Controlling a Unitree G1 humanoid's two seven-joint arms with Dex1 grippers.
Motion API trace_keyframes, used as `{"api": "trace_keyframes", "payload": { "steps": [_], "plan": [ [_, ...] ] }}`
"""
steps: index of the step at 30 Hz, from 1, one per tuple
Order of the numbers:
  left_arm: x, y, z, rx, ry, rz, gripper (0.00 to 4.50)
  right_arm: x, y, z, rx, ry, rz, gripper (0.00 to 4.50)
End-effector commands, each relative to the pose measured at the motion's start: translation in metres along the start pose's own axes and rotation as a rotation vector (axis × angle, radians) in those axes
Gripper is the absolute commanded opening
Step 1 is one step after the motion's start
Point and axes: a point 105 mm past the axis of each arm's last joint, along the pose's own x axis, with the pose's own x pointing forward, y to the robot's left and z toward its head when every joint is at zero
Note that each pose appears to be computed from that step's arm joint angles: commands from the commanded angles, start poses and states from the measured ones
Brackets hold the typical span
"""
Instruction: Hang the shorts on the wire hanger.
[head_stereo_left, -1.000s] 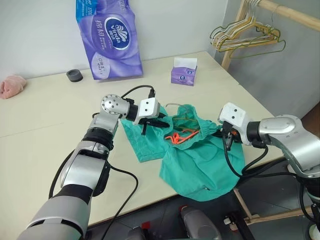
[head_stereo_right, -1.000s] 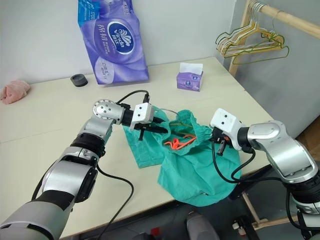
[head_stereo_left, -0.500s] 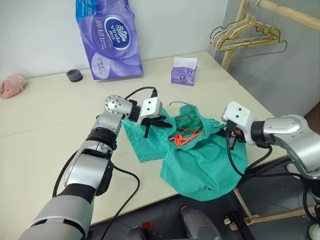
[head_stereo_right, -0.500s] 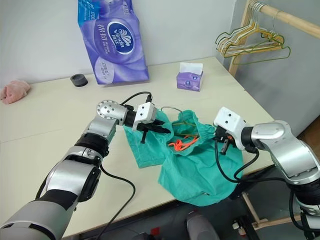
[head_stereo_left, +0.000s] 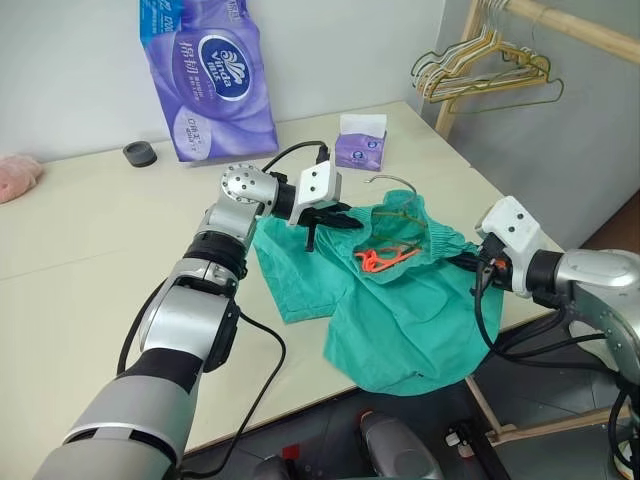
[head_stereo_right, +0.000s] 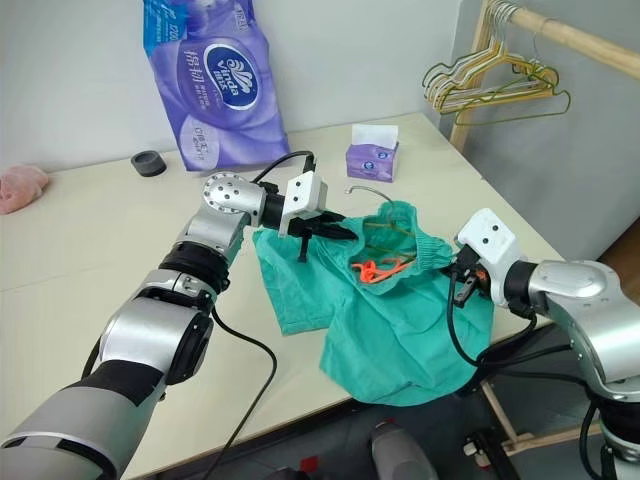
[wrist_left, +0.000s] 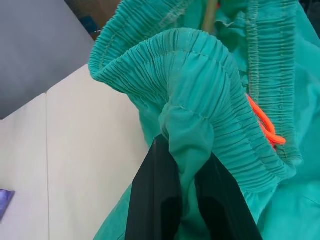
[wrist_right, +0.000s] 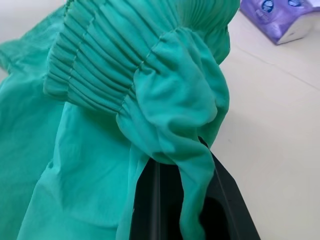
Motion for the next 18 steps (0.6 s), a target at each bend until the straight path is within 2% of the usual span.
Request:
{"api": "trace_keyframes", "payload": {
  "steps": [1,5,7,10,11,18],
  "plan": [
    [-0.061,0.044,0.012,-0.103,-0.097,0.325,0.02,-0.009,-0.007,0.004,0.022,-0.051,-0.082,0.0],
    [-0.08,0.053,0.013,-0.143,-0.104,0.391,0.02,-0.007,-0.007,0.003,0.051,-0.074,-0.099,0.0],
    [-0.088,0.048,0.011,-0.21,-0.122,0.354,0.02,-0.006,-0.006,0.001,0.06,-0.08,-0.104,0.0],
    [-0.087,0.038,0.006,-0.217,-0.106,0.287,0.02,-0.004,-0.006,-0.001,0.066,-0.077,-0.101,0.0],
    [-0.085,0.033,0.004,-0.217,-0.097,0.253,0.68,-0.004,-0.005,-0.001,0.065,-0.076,-0.098,0.0],
    [-0.066,0.015,-0.002,-0.127,-0.033,0.128,2.98,-0.001,-0.003,-0.002,0.025,-0.056,-0.056,0.0]
  ]
}}
